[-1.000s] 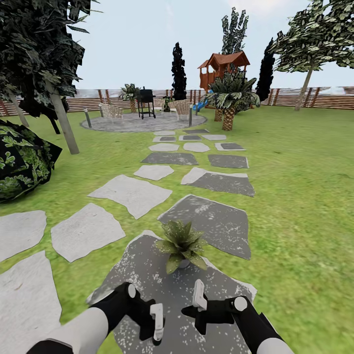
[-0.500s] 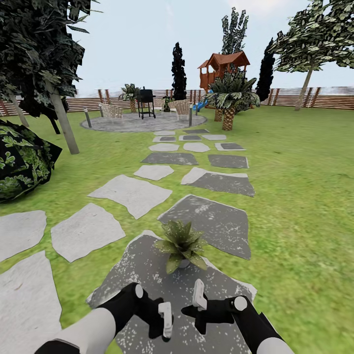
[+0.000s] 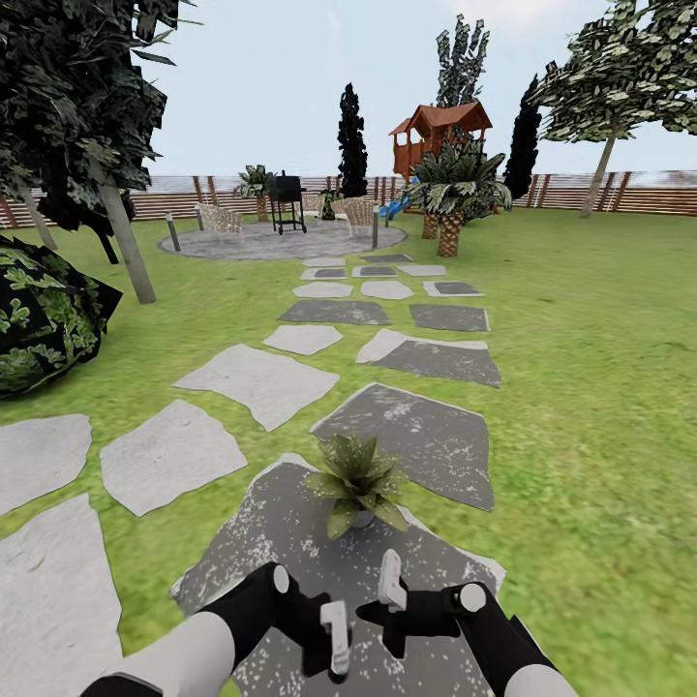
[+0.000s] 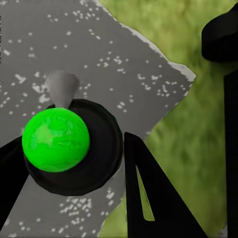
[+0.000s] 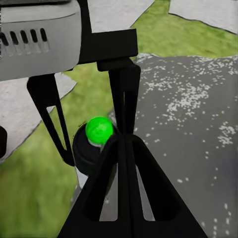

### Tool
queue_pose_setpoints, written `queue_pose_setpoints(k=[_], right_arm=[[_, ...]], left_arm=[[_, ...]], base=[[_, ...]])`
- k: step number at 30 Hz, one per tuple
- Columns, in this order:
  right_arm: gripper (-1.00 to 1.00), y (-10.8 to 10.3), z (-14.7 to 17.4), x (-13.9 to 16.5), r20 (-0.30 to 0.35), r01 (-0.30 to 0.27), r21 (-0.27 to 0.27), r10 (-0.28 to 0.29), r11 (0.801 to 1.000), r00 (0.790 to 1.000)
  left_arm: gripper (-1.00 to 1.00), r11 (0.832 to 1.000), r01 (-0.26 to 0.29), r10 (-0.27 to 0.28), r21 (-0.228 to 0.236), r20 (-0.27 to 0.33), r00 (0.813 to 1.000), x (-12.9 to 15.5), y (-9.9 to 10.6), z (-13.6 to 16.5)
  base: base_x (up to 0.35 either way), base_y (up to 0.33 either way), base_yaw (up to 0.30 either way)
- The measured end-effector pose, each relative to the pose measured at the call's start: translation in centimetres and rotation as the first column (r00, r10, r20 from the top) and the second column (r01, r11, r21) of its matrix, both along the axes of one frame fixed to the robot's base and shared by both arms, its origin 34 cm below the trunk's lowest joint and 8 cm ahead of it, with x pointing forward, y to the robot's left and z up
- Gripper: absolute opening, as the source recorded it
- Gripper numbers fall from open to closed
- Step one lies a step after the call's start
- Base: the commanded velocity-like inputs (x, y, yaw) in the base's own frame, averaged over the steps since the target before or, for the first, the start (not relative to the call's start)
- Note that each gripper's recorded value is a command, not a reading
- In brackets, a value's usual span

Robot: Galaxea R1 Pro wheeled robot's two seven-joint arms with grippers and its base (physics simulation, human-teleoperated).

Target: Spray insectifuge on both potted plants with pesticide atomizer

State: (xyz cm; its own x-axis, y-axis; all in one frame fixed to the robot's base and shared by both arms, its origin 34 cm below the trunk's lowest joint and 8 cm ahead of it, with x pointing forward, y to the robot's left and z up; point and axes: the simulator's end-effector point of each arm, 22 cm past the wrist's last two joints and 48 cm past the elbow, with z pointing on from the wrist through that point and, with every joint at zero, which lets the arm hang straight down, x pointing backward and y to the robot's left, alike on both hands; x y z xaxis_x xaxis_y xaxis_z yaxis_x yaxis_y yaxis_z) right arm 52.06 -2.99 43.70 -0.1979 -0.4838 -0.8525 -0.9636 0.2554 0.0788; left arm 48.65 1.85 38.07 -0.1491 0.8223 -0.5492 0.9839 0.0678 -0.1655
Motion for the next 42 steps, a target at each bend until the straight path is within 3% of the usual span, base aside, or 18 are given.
queue_pose_setpoints(k=[4, 27, 34, 38, 42], right_arm=[[-1.00, 0.1, 0.0, 0.0, 0.000, -0.001, 0.001, 0.001, 1.000, 1.000], [-1.00, 0.1, 0.0, 0.0, 0.000, -0.001, 0.000, 0.001, 1.000, 1.000], [-1.00, 0.1, 0.0, 0.0, -0.001, 0.000, 0.000, 0.000, 1.000, 1.000], [-1.00, 0.1, 0.0, 0.0, -0.001, 0.000, 0.000, 0.000, 1.000, 1.000], [-1.00, 0.1, 0.0, 0.0, -0.001, 0.000, 0.000, 0.000, 1.000, 1.000]], left_arm=[[-1.00, 1.000, -0.018, 0.018, -0.019, -0.006, 1.000, 0.1, -0.4, 0.3], [-1.00, 0.999, -0.029, 0.029, -0.025, 0.004, 1.000, 0.6, -0.4, 0.4], [-1.00, 0.998, -0.001, 0.004, -0.067, 0.032, 0.999, 0.7, -1.1, 0.9], [-1.00, 0.994, -0.035, 0.038, -0.104, 0.020, 0.999, 1.0, -1.7, 1.4], [-1.00, 0.993, -0.040, 0.042, -0.107, 0.017, 0.999, 0.9, -1.6, 1.4]], base=[[0.000, 0.000, 0.000], [0.000, 0.000, 0.000], [0.000, 0.000, 0.000], [0.000, 0.000, 0.000], [0.000, 0.000, 0.000]])
